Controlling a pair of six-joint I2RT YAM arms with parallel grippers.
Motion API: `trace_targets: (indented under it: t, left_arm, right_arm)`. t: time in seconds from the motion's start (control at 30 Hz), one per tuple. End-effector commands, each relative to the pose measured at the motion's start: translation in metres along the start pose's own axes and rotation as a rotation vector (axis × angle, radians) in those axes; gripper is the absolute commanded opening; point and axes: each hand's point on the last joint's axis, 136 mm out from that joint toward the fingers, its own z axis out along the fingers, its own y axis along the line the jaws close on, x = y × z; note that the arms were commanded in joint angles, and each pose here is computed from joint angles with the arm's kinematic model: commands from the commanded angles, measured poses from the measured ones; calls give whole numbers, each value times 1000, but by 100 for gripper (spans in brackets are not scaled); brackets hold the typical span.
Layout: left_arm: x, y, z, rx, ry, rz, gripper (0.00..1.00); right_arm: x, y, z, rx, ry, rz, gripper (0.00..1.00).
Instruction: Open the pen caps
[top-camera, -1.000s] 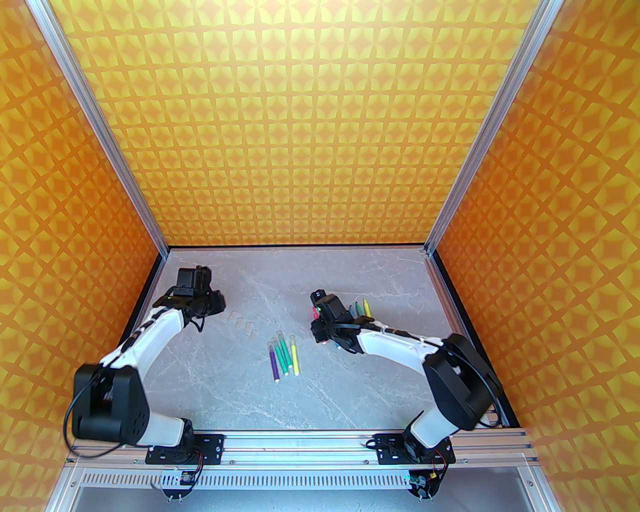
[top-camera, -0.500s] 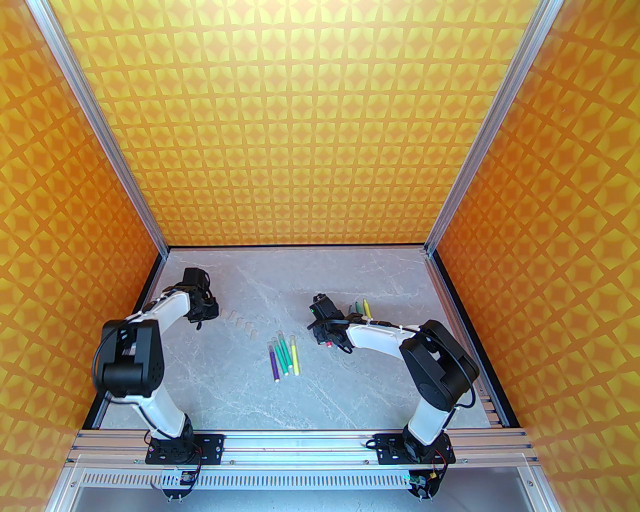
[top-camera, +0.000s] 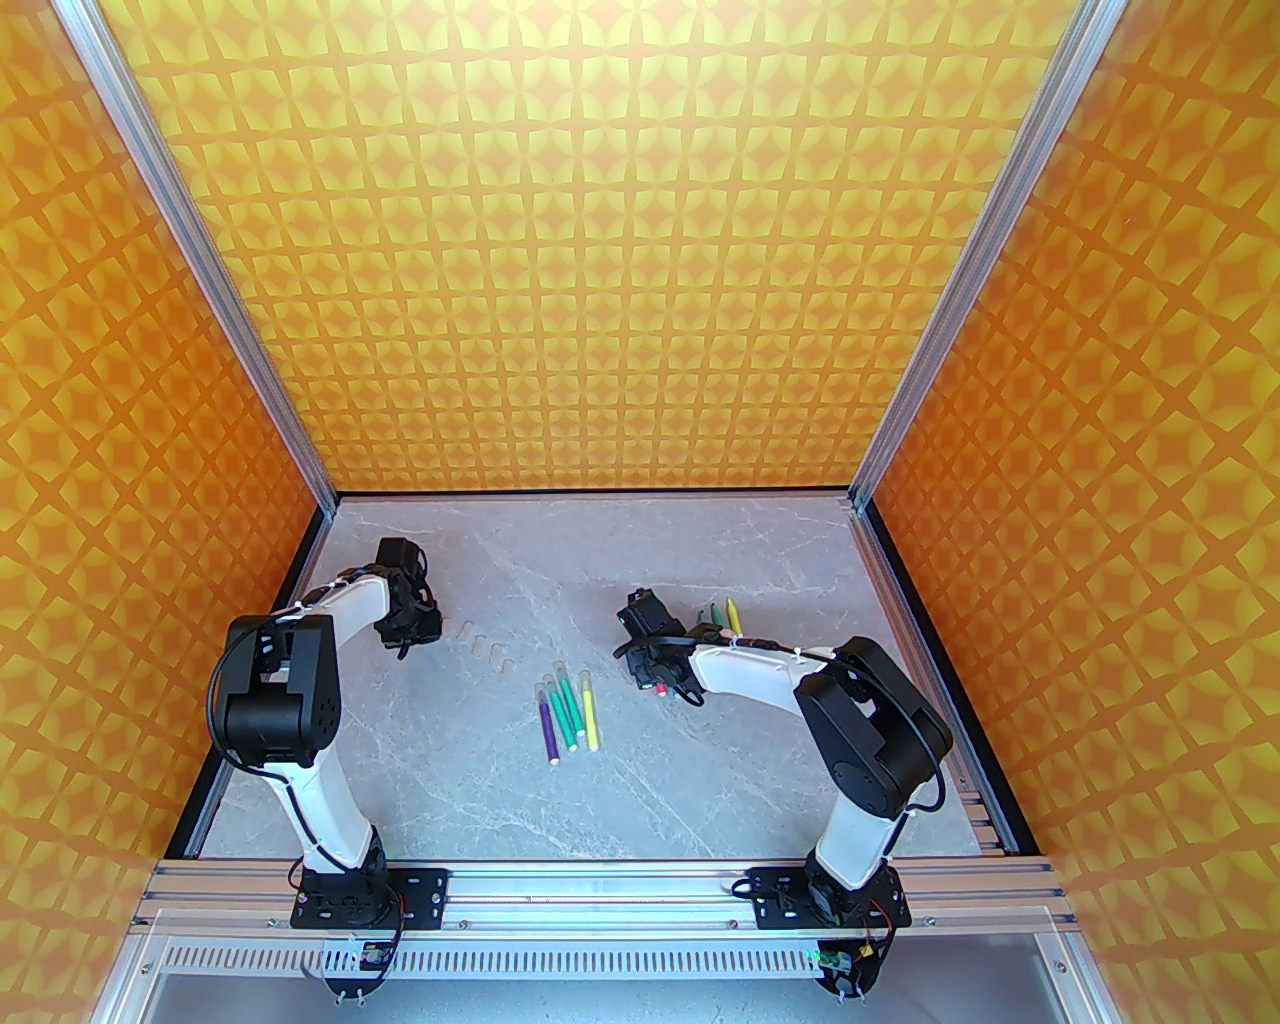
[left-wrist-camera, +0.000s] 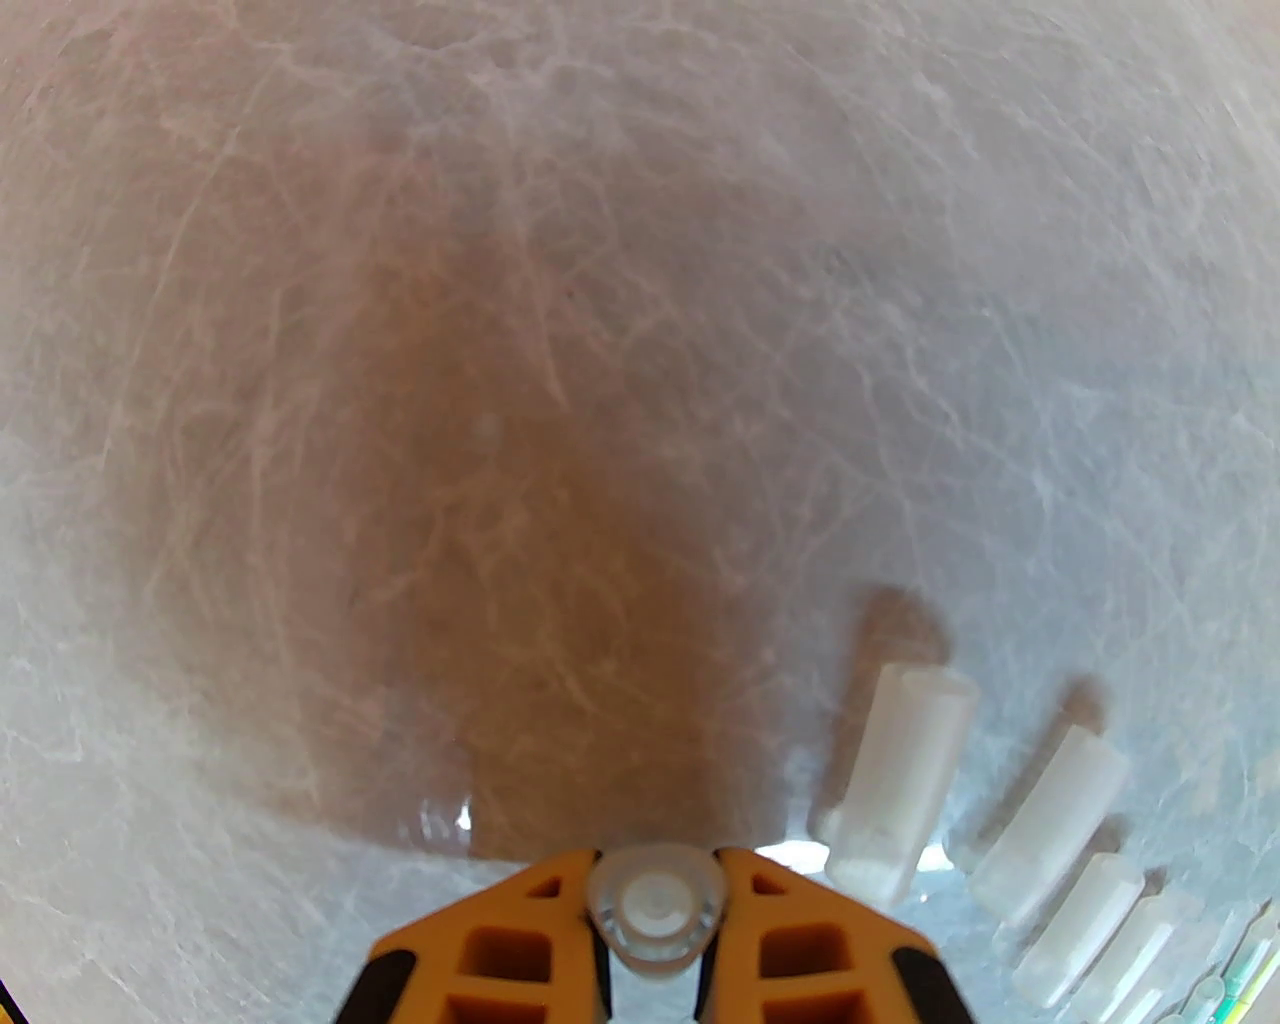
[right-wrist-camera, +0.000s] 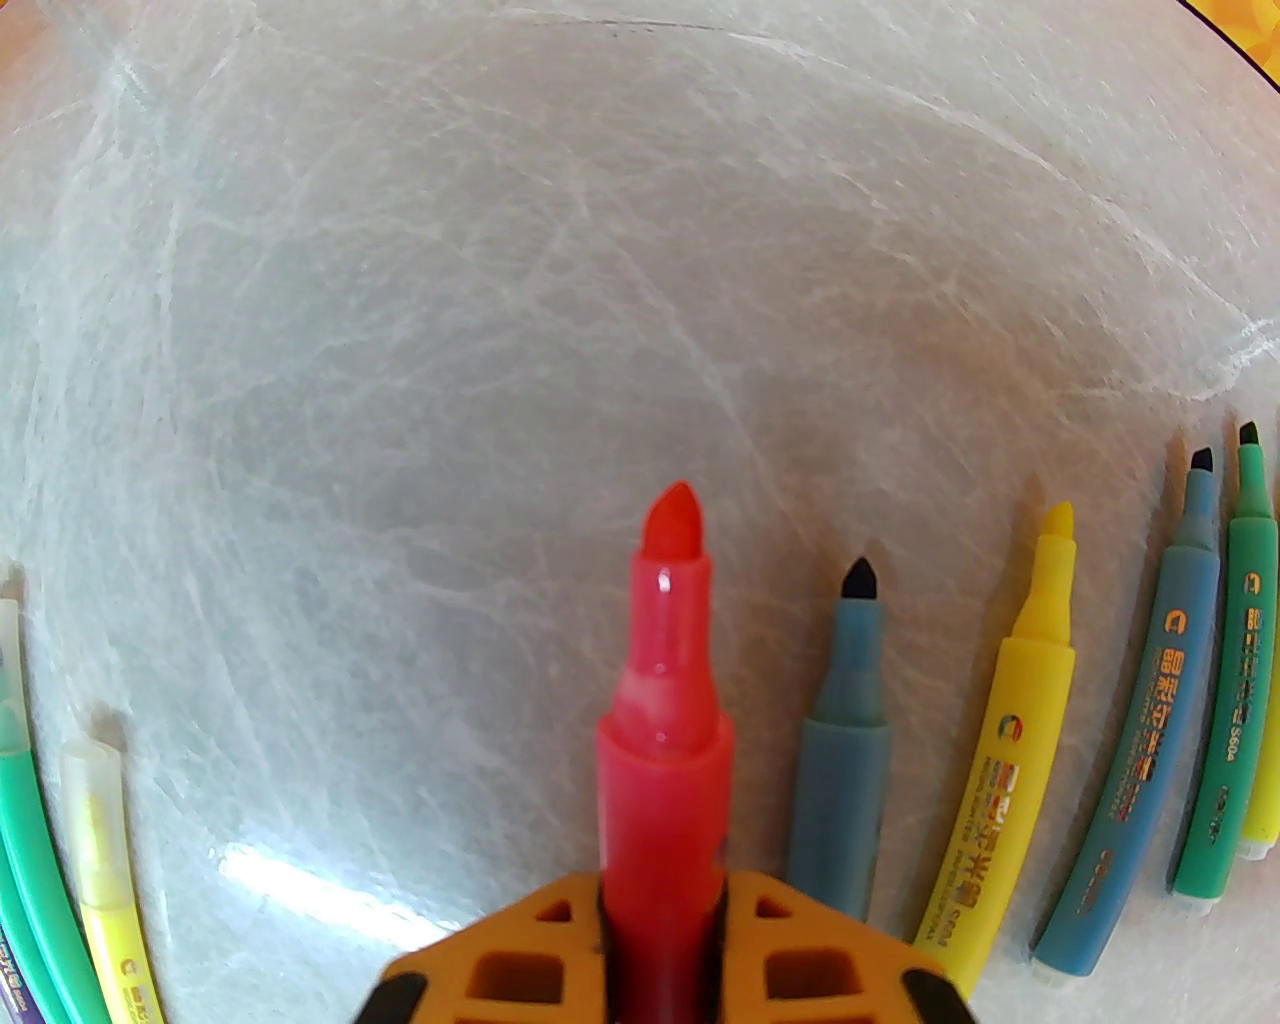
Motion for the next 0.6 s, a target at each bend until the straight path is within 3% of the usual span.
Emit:
trace_targets:
  t: [0.0, 0.27, 0.57]
  left_arm:
    - [1, 4, 1, -10, 17, 9, 23]
    - [3, 2, -1, 6, 17, 1, 35]
    - [-7, -8, -39, 68, -92, -5, 58]
  right_arm:
    - [0, -6, 0, 30, 15, 6, 23]
    - [-4, -8, -13, 32, 23, -5, 36]
    - [-12, -1, -40, -13, 15, -32, 41]
